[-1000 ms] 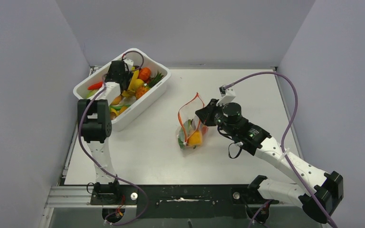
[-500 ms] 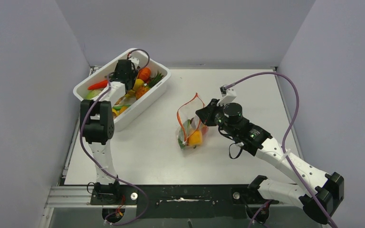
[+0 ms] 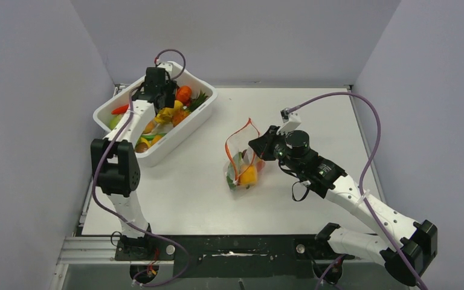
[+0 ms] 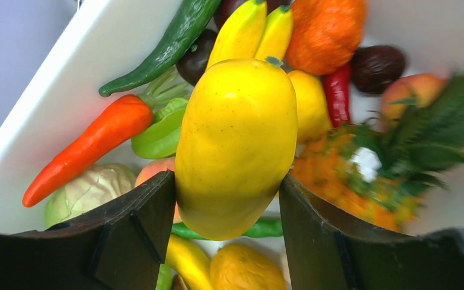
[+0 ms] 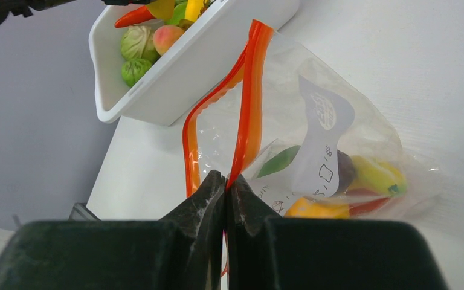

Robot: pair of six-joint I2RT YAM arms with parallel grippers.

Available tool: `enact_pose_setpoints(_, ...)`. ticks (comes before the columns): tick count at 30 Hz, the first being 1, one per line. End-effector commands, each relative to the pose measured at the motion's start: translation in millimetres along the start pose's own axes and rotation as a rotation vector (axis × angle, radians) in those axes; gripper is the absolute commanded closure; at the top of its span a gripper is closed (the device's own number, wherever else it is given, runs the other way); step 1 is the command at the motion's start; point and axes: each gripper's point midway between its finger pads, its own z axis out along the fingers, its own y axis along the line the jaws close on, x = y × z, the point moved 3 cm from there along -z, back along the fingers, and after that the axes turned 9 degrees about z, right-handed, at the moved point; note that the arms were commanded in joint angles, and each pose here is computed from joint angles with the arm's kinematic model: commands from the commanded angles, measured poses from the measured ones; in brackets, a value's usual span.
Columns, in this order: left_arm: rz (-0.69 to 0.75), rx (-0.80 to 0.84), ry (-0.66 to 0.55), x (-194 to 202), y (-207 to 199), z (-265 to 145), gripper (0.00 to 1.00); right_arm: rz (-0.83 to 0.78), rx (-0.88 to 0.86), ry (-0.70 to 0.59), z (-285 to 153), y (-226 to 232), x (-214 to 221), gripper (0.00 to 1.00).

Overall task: Place the food in the zip-top bag and seal the zipper
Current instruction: Pick up the fake fruit from the bin, then place the fake fruit in the zipper food storage bag.

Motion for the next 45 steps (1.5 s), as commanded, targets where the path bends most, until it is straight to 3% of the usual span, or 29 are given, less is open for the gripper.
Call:
enact_pose_setpoints(1,-0.161,0.144,-0.173,-50,6,-73,0.6,0.048,-0.125,-0.066,-2,32,-24,1.0)
enact_pose_setpoints(11,-0.286,0.446,-0.281,-37,-28,-155,0.62,0.083,-0.151,-0.03,3,39,-21,1.0)
enact_pose_setpoints(23,-0.43,1.043,-0.401,-21,-88,-267,0.66,0.107,-0.093,-0.028,6,28,-17,1.0)
enact_pose_setpoints(35,-0.379,1.225,-0.363,-17,-139,-315,0.66,0.143,-0.141,-0.01,11,38,-11,1.0)
enact_pose_setpoints(40,-0.43,1.337,-0.394,-18,-155,-342,0.66,0.151,-0.137,-0.017,12,37,-10,1.0)
enact_pose_setpoints(45,-0.482,1.405,-0.368,-11,-171,-344,0.67,0.152,-0.138,-0.022,12,39,-12,1.0)
